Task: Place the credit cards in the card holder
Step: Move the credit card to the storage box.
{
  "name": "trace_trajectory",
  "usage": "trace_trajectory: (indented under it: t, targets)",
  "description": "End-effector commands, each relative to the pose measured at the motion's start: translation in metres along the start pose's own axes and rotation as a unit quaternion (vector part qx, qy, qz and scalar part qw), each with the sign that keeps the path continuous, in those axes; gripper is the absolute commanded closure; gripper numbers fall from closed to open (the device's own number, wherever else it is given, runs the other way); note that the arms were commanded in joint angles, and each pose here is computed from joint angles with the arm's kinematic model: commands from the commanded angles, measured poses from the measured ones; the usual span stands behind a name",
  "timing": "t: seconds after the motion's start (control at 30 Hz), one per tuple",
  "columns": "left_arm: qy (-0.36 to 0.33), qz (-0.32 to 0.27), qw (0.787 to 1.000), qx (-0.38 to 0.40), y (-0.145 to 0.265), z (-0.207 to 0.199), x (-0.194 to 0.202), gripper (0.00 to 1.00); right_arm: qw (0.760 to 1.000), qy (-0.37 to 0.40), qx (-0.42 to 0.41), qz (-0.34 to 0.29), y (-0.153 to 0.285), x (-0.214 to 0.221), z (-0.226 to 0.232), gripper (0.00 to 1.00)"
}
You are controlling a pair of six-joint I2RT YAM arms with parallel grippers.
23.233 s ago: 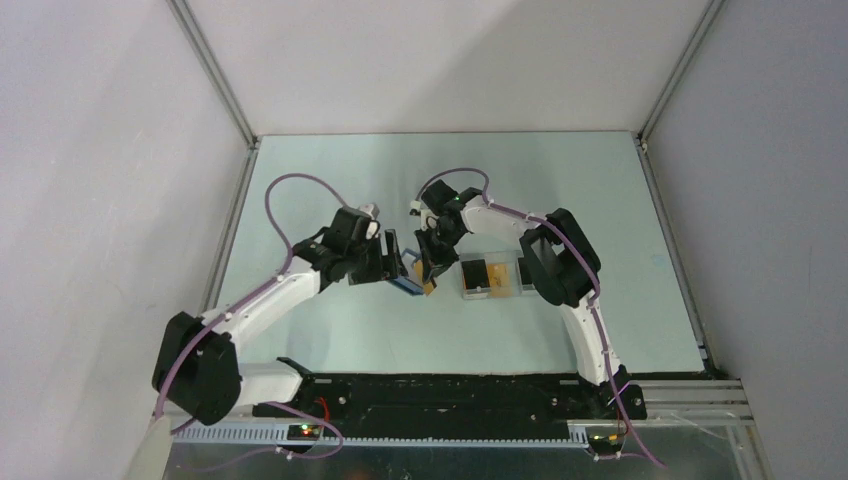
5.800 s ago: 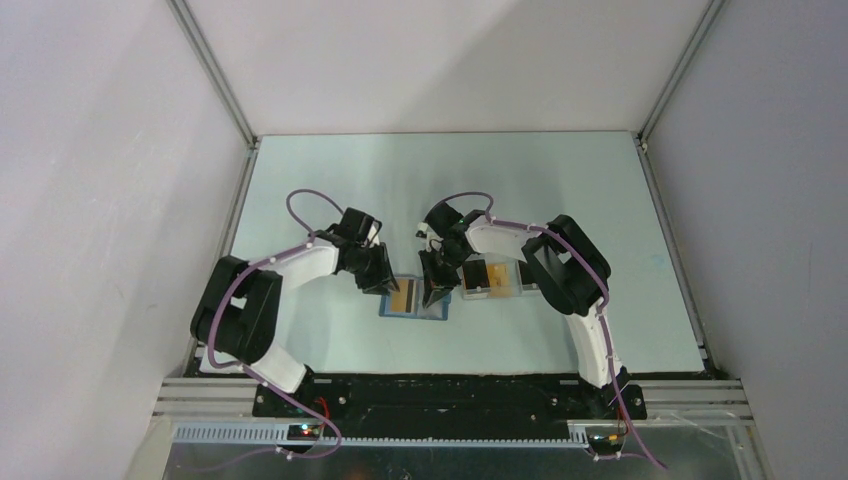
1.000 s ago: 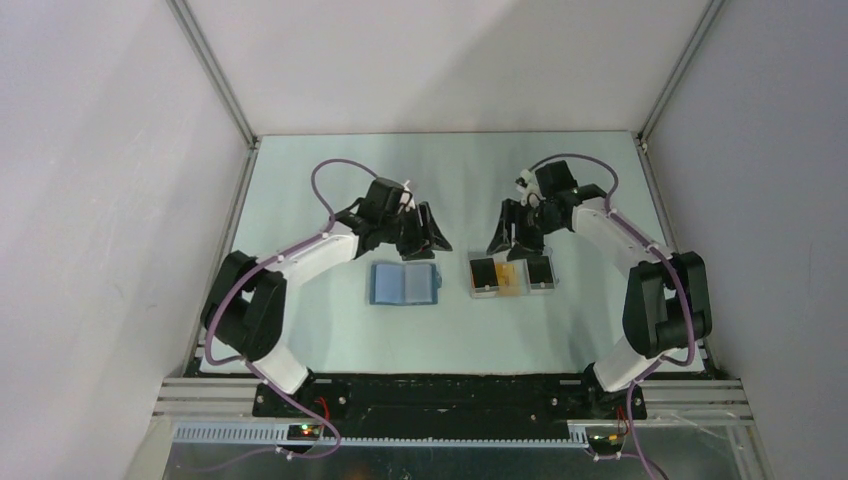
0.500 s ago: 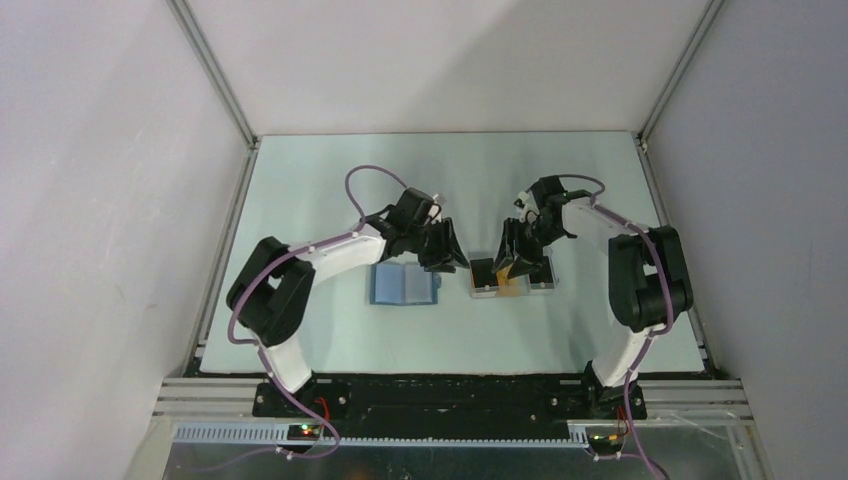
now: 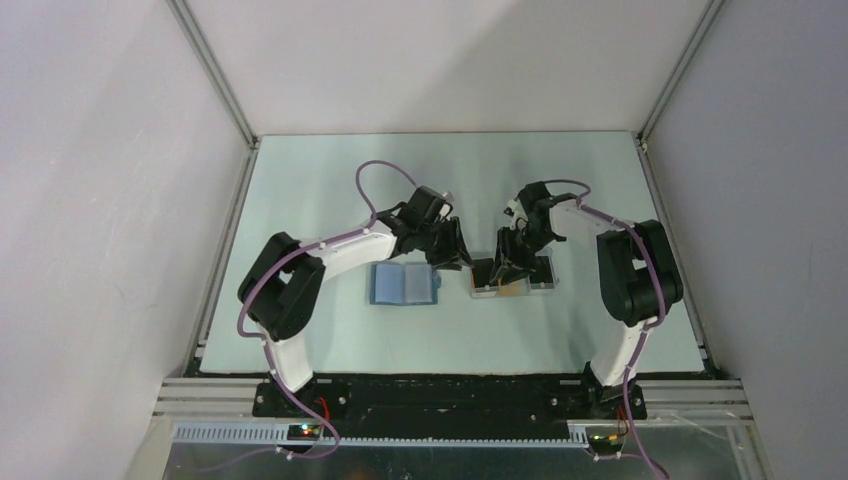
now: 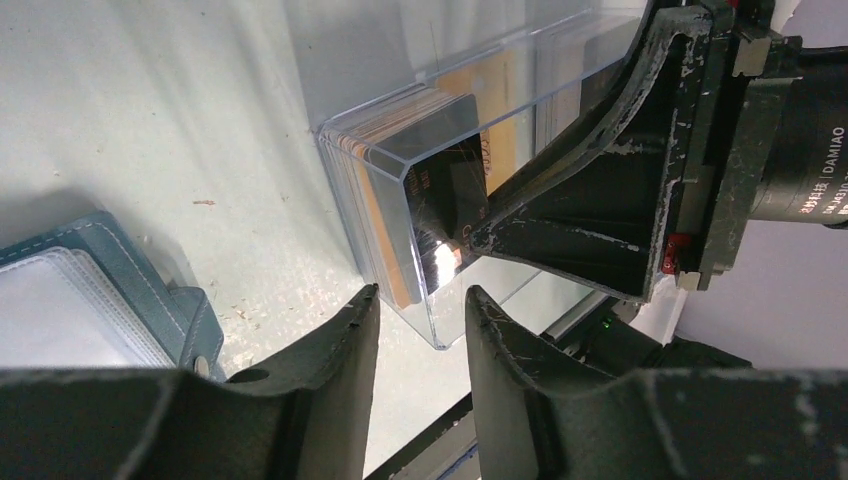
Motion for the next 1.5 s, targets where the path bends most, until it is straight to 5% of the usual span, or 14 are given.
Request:
trace_trajectory:
  t: [0.0, 0.67, 1.07, 1.47]
  targets:
    - [-0.019, -0.009, 1.0, -0.015, 0.0, -0.002, -0.002, 0.59, 1.0, -0.002, 0.022, 0.009, -0.006, 0.0, -0.003, 0.63]
    - [-0.045, -0.012, 0.998, -0.051, 0.007, -0.001, -0.002, 0.61, 0.998, 0.01, 0.063, 0.018, -0.007, -0.002, -0.003, 0.77]
    - [-0.057, -0.015, 0.996, -0.069, 0.011, 0.0, -0.003, 0.61, 0.998, 0.006, 0.07, 0.003, 0.006, -0.004, -0.008, 0.97]
    - [-0.064, -0.015, 0.995, -0.068, 0.014, -0.005, -0.001, 0.6, 0.998, 0.006, 0.064, -0.009, 0.018, -0.006, -0.011, 0.95]
Point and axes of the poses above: each gripper's point midway between its finger pads, its own y axis back along the fingers, its own z axis along the line the jaws close on, x = y × z, the point moved 8 cm from there along y, back along the fingers, and after that the axes turned 8 degrees about y, right-handed, at the moved point
